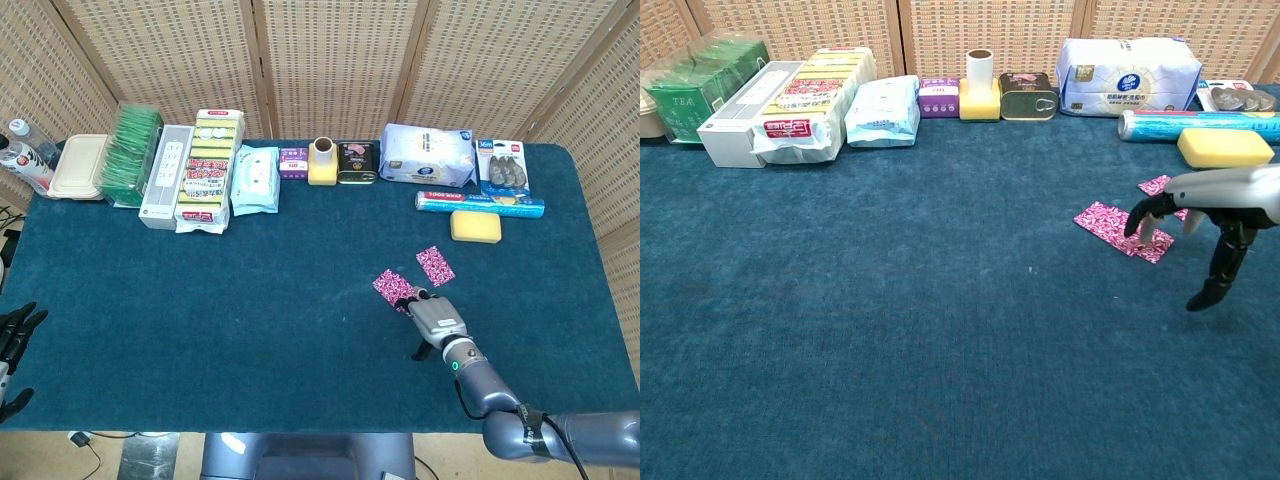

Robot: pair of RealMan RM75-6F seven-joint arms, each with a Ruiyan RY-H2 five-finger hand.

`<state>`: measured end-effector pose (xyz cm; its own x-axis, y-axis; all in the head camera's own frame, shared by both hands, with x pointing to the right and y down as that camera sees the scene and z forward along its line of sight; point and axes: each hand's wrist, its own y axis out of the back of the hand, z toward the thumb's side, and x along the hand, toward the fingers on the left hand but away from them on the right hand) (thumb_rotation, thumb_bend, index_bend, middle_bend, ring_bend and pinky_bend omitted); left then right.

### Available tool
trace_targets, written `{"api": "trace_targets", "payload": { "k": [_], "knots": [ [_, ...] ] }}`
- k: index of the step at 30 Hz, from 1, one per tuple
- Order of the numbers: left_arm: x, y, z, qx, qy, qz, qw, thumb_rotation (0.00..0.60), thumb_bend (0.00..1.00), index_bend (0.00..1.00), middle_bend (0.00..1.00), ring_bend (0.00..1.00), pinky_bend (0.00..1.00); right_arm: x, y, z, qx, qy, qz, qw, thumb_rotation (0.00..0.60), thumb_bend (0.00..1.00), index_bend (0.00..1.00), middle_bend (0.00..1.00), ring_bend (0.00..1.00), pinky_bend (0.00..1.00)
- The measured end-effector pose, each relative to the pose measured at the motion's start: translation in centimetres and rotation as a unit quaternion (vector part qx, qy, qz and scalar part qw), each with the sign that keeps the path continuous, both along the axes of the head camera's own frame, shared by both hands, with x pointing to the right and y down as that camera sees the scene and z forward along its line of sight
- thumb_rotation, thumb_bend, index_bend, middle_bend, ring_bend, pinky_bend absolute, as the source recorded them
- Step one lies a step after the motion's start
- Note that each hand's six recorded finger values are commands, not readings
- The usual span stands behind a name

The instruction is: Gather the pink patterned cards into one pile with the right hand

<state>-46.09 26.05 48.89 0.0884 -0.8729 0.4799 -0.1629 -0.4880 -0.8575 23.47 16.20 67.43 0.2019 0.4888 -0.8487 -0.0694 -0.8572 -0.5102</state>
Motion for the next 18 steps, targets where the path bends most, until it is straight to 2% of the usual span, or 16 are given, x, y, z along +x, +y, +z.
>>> {"api": "trace_targets", "payload": {
  "k": [4,18],
  "knots": [
    [0.1,0.1,-0.1,0.001,0.001,0.003,1.0000,0.600,0.08,0.00,0.00,0.00,0.04,-0.1,-1.3,-0.2,0.025,-0.002,0.008,0.9997,0.600,0.00,0.18,0.15,0.01,0.19],
    [0.0,0.1,-0.2,0.002,0.002,0.002,1.0000,0.600,0.07,0.00,0.00,0.00,0.04,0.0,-0.8,1.2,0.009,-0.001,0.014,0.9999,0.600,0.00,0.15,0.14,0.00,0.18]
  ]
}}
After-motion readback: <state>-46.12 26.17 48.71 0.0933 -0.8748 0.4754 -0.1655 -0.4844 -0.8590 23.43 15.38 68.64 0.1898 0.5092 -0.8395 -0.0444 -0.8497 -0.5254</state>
